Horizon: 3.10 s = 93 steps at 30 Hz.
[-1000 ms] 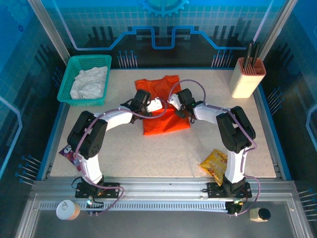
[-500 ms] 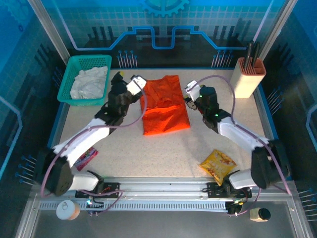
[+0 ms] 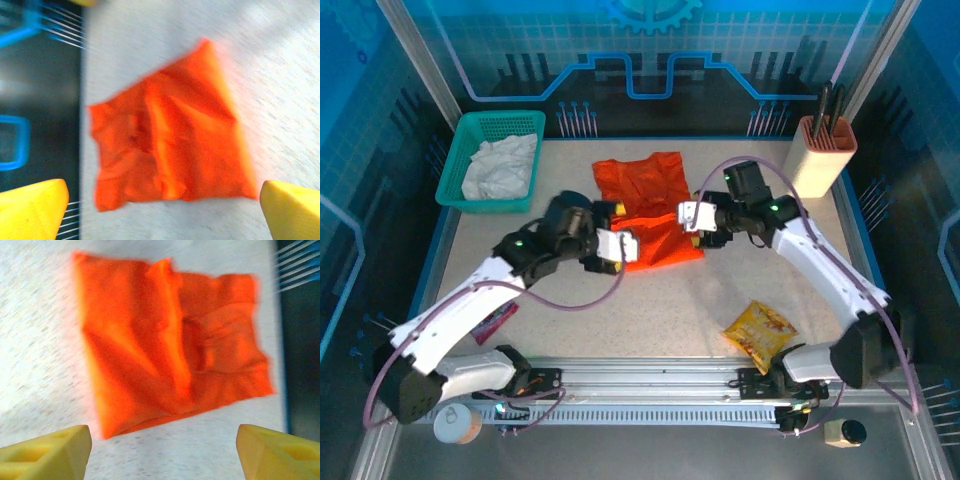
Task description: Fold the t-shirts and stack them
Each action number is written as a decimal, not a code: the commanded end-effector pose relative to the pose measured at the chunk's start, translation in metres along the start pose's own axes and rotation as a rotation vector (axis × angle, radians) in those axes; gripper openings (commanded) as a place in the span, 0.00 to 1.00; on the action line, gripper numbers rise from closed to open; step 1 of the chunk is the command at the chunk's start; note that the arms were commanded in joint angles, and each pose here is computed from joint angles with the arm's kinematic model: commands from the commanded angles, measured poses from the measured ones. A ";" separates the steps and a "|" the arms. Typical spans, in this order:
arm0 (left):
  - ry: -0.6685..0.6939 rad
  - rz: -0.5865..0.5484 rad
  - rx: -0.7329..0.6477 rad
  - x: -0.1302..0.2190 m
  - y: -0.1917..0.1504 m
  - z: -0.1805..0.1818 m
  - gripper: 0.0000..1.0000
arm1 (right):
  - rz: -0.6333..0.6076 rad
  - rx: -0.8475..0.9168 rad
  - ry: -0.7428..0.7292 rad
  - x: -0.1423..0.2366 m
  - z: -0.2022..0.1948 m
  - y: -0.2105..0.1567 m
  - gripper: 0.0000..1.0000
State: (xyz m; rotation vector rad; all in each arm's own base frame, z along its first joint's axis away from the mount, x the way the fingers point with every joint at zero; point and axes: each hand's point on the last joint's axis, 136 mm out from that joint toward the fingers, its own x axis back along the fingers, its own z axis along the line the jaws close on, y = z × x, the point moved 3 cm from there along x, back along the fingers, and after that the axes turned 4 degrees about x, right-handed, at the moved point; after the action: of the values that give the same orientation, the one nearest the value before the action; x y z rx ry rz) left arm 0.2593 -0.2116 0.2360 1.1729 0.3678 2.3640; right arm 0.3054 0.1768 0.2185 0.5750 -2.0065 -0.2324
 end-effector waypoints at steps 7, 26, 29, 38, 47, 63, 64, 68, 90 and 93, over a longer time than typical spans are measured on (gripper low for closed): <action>-0.373 0.256 -0.112 -0.072 -0.051 -0.082 0.94 | 0.092 0.065 0.335 -0.099 0.055 -0.044 0.76; -0.460 0.357 -0.017 -0.128 -0.081 -0.081 0.87 | 0.259 0.052 0.337 -0.136 0.052 -0.083 0.76; -0.452 0.382 0.002 -0.134 -0.086 -0.075 0.87 | 0.272 0.045 0.353 -0.140 0.053 -0.085 0.74; -0.514 0.428 0.025 -0.151 -0.099 -0.083 0.86 | 0.311 0.055 0.393 -0.153 0.057 -0.090 0.63; -0.394 0.463 0.010 -0.189 -0.114 -0.076 0.74 | 0.303 0.023 0.408 -0.162 0.065 -0.089 0.37; -0.242 0.430 0.003 -0.145 -0.102 -0.063 0.00 | 0.275 -0.114 0.246 -0.138 0.083 -0.058 0.00; -0.236 0.426 0.008 -0.140 -0.099 -0.061 0.00 | 0.262 -0.119 0.230 -0.135 0.085 -0.053 0.00; -0.228 0.430 0.002 -0.117 -0.089 -0.065 0.00 | 0.213 -0.134 0.173 -0.114 0.095 -0.034 0.00; -0.106 0.457 0.013 0.016 -0.053 -0.113 0.00 | 0.134 -0.142 0.039 0.013 0.168 0.023 0.00; -0.088 0.447 0.005 0.023 -0.049 -0.112 0.00 | 0.129 -0.148 0.041 0.026 0.170 0.033 0.00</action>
State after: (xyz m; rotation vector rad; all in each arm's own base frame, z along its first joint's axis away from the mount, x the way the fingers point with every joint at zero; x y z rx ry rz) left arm 0.1782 -0.1822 0.1648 1.4478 0.1157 2.5827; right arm 0.1479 0.1915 0.1610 0.4495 -1.9757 -0.2808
